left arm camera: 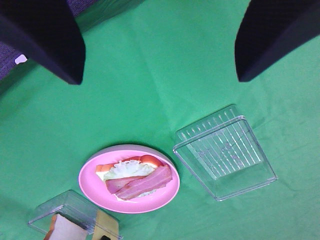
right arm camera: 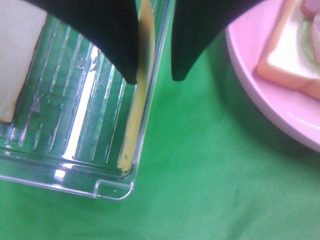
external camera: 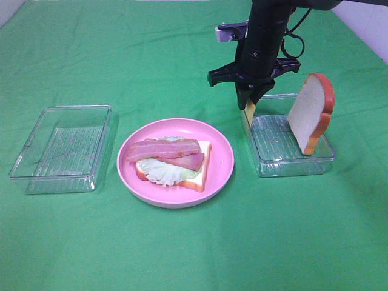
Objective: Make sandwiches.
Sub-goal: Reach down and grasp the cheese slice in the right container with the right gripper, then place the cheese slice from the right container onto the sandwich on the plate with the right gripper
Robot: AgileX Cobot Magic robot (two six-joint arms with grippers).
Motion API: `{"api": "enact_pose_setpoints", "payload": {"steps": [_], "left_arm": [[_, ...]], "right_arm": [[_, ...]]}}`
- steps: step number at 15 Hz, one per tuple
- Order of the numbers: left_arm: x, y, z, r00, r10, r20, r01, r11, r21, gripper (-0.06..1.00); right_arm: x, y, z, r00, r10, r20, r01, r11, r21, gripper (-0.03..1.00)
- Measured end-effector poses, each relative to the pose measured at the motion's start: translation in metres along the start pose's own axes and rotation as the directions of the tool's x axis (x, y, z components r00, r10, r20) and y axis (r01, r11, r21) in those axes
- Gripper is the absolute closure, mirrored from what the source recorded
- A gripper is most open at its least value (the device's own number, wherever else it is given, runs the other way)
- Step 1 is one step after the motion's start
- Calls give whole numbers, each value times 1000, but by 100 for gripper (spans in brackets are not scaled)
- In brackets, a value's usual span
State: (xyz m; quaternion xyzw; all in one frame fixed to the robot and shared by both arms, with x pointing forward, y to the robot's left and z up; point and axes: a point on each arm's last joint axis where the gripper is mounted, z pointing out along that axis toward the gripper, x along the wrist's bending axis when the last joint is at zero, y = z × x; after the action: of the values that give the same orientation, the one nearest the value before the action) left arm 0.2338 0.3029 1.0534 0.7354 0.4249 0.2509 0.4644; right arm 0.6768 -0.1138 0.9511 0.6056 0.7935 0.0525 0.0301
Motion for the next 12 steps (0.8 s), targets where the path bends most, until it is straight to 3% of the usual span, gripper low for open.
{"api": "enact_pose_setpoints", "payload": {"steps": [3,9,10,12], "left_arm": [[0,0,0,1000,0,0,0,1000,0,17],[0,0,0,1000,0,0,0,1000,0,17],[0,0,0,1000,0,0,0,1000,0,17],[0,0,0,1000,0,0,0,1000,0,17]], "right_arm": [[0,0,0,1000,0,0,0,1000,0,97],[0,-1,-20,1000,-1,-5,1,999,-35,97],[1,-5,-51,999,-15,-32,12,997,-74,97],[8,-10,-69,992,-44,-115,34,996,-81,97]]}}
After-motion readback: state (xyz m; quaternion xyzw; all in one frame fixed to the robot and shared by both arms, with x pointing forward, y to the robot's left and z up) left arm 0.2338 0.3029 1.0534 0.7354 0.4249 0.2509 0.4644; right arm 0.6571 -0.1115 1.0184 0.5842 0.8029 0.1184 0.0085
